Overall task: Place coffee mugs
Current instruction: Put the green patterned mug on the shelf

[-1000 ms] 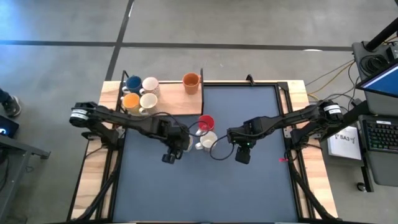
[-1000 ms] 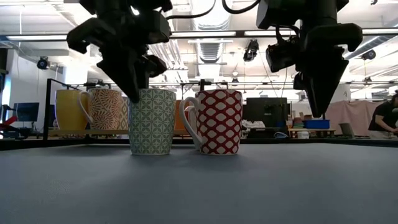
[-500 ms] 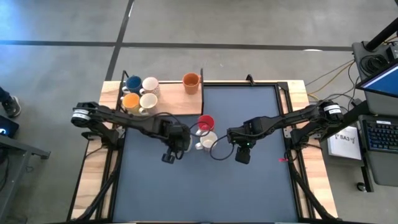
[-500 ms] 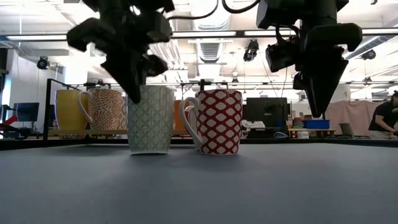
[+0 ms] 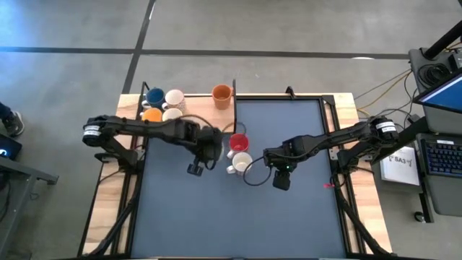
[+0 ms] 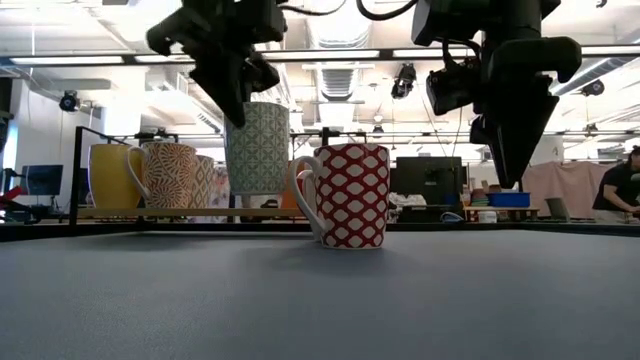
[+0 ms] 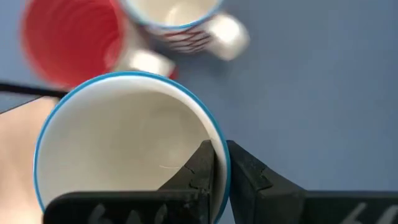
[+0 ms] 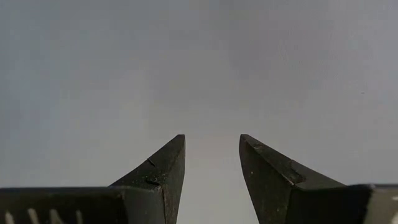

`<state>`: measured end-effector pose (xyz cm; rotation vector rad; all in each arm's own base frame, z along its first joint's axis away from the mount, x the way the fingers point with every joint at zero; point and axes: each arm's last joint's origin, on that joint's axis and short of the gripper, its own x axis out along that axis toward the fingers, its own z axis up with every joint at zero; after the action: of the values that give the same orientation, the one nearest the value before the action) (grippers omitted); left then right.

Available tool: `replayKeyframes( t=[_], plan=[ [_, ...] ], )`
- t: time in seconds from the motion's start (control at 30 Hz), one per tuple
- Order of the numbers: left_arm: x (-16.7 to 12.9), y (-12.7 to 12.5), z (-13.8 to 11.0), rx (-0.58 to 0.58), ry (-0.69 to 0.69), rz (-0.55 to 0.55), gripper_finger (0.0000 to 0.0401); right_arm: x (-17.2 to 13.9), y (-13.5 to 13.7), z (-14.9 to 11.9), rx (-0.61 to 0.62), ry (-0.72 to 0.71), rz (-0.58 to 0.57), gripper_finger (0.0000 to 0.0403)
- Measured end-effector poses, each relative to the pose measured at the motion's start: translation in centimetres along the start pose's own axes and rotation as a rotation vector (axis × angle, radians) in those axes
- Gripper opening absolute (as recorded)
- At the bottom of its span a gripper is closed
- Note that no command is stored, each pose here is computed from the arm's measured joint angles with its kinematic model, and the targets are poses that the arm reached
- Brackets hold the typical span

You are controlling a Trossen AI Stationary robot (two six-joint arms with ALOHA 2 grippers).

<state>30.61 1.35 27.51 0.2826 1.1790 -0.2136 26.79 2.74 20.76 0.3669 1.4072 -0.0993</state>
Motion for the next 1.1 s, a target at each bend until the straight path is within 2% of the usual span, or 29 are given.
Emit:
replayKeyframes(
  t=[0.4,0.63,0.73,1.1],
  plan=[
    [-1.6,7.5,-5.6,-0.044,0.034,0.115,0.0008,0.0,0.0,0.0,-0.003,-0.003,0.001,0.0141],
    [-2.3,11.3,-8.8,-0.182,0.032,0.153,0.0011,0.0,0.0,0.1,-0.004,-0.006,0.002,0.0141],
    [-2.6,12.3,-9.9,-0.214,0.035,0.176,0.0011,0.0,0.0,0.1,-0.005,-0.006,0.003,0.0141],
    [-3.2,14.0,-11.1,-0.169,0.011,0.243,0.0012,0.0,0.1,0.2,-0.010,-0.020,0.008,0.0141]
  ],
)
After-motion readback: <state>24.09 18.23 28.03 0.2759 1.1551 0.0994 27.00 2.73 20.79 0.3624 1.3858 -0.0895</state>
